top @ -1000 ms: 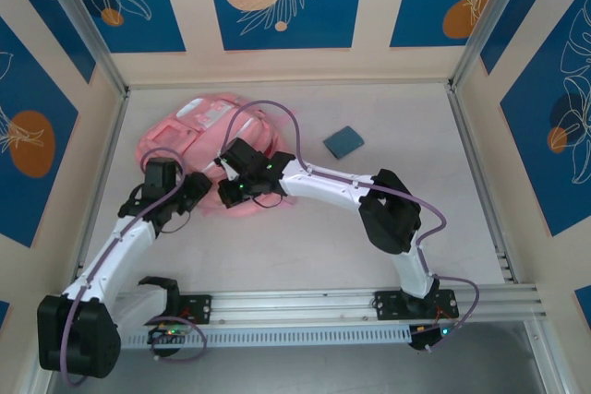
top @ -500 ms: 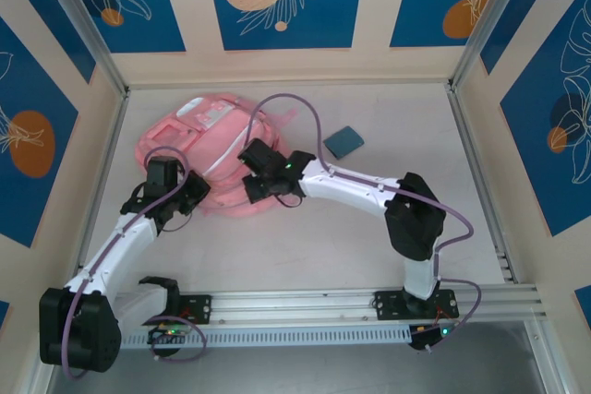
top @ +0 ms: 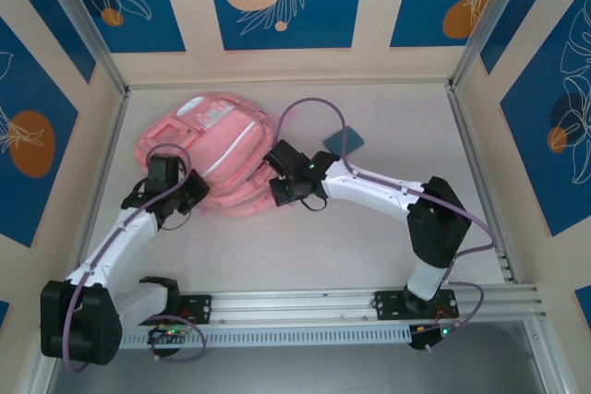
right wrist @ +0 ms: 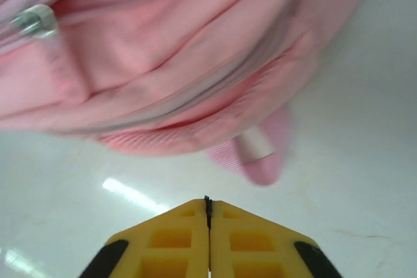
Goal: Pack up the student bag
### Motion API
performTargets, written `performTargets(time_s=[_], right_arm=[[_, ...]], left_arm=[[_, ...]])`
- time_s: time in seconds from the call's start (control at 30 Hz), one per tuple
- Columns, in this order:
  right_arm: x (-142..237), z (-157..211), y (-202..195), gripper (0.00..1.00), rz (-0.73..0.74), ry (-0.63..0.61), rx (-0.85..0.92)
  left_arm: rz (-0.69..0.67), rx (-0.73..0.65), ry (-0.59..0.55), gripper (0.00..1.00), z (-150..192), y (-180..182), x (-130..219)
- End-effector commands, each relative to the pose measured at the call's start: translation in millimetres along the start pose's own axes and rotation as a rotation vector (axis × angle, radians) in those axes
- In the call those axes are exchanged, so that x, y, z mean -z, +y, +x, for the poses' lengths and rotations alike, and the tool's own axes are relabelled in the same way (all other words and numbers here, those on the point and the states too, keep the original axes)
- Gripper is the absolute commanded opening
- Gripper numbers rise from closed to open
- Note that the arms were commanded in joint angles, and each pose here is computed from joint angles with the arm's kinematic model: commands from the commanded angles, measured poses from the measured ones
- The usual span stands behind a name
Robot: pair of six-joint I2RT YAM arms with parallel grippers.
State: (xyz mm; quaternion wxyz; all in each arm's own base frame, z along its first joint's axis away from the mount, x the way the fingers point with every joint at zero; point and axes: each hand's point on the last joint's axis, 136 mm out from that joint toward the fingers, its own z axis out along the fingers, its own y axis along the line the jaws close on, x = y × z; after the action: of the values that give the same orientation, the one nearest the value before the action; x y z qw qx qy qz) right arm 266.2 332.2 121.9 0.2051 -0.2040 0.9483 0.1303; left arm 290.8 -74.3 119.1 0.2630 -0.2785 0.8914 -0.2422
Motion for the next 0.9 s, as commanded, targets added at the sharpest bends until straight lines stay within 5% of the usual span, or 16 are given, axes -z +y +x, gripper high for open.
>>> performTargets(time_s=[0.0,0.1,0.3,0.87], right_arm=[[18,-18,33,0.29,-0.162,-0.07,0.038],[12,-33,46,0.43,-0.199,-0.098,0.108],[-7,-54,63,0.48,-0.264,-0.11,0.193],[-47,-46,75,0.33,-0.317,-0.02,0.227]], left_arm=[[-0.006,-0.059,-0.052,0.0,-16,-6,12],[-0.006,-0.068,-0.069,0.0,-15,-5,19],[0.005,-0.08,-0.06,0.0,-12,-7,24],[0.02,-0.083,-0.056,0.0,-11,-9,24]])
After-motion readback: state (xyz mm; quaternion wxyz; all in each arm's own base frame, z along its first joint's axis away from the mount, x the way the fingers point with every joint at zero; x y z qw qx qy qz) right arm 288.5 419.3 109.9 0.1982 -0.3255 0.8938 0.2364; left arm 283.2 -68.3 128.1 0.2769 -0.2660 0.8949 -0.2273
